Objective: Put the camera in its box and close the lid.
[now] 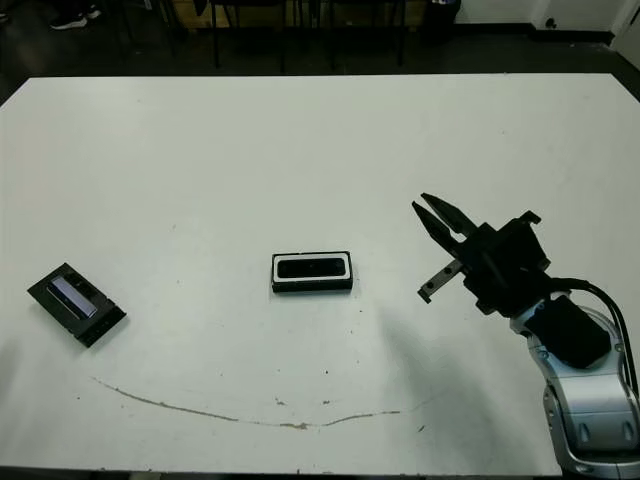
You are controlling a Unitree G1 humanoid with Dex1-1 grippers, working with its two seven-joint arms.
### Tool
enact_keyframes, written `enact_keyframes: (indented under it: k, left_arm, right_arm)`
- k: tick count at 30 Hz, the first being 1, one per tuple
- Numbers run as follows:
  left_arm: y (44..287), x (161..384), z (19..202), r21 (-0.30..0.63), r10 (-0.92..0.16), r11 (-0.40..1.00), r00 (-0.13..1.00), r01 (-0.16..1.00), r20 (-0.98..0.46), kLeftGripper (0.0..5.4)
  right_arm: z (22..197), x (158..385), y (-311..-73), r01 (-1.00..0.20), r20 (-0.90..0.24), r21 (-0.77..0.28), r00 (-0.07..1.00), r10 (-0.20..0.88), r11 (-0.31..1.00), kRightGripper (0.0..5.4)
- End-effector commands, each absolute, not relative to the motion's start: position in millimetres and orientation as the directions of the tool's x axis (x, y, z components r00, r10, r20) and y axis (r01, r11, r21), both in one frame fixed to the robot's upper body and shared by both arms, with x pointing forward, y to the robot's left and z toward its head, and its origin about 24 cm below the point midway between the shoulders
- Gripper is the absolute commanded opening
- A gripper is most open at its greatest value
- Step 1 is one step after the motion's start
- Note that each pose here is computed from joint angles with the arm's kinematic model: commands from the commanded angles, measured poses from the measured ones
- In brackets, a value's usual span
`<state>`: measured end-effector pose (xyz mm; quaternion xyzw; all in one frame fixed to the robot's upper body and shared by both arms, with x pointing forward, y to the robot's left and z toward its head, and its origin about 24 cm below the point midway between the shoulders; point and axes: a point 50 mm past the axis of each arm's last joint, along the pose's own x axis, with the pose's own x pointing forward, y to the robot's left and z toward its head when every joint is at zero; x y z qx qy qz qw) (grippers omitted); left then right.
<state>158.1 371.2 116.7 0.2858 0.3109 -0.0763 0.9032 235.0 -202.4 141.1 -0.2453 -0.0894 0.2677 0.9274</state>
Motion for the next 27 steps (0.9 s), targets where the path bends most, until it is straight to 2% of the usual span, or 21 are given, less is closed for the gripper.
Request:
enact_keyframes:
  k: [1,7,12,14,19,27]
  left_arm:
    - [371,157,111.7,0.434,0.031,0.834,0.756,0.341,-0.654,0.0]
    - [364,160,111.6,0.396,0.0,0.836,0.721,0.381,-0.693,0.0]
    - [344,166,117.4,0.449,0.039,0.776,0.677,0.443,-0.735,0.0]
    - [344,169,112.2,0.44,0.034,0.783,0.676,0.439,-0.736,0.0]
    - [343,177,102.3,0.441,-0.034,0.762,0.71,0.474,-0.703,0.0]
    - [331,191,98.2,0.35,-0.148,0.785,0.703,0.511,-0.696,0.0]
  right_arm:
    - [138.8,234,-207,-0.449,0.013,-0.5,0.851,0.524,0.741,0.02]
    - [139.0,234,-207,-0.446,0.015,-0.504,0.852,0.524,0.739,0.02]
    - [138.6,234,-206,-0.45,0.011,-0.503,0.851,0.526,0.738,0.02]
    - [138.5,233,-206,-0.45,0.012,-0.507,0.849,0.529,0.735,0.02]
    - [137.1,233,-205,-0.452,0.011,-0.51,0.847,0.531,0.732,0.02]
    - [135.2,232,-204,-0.455,0.007,-0.503,0.848,0.53,0.735,0.02]
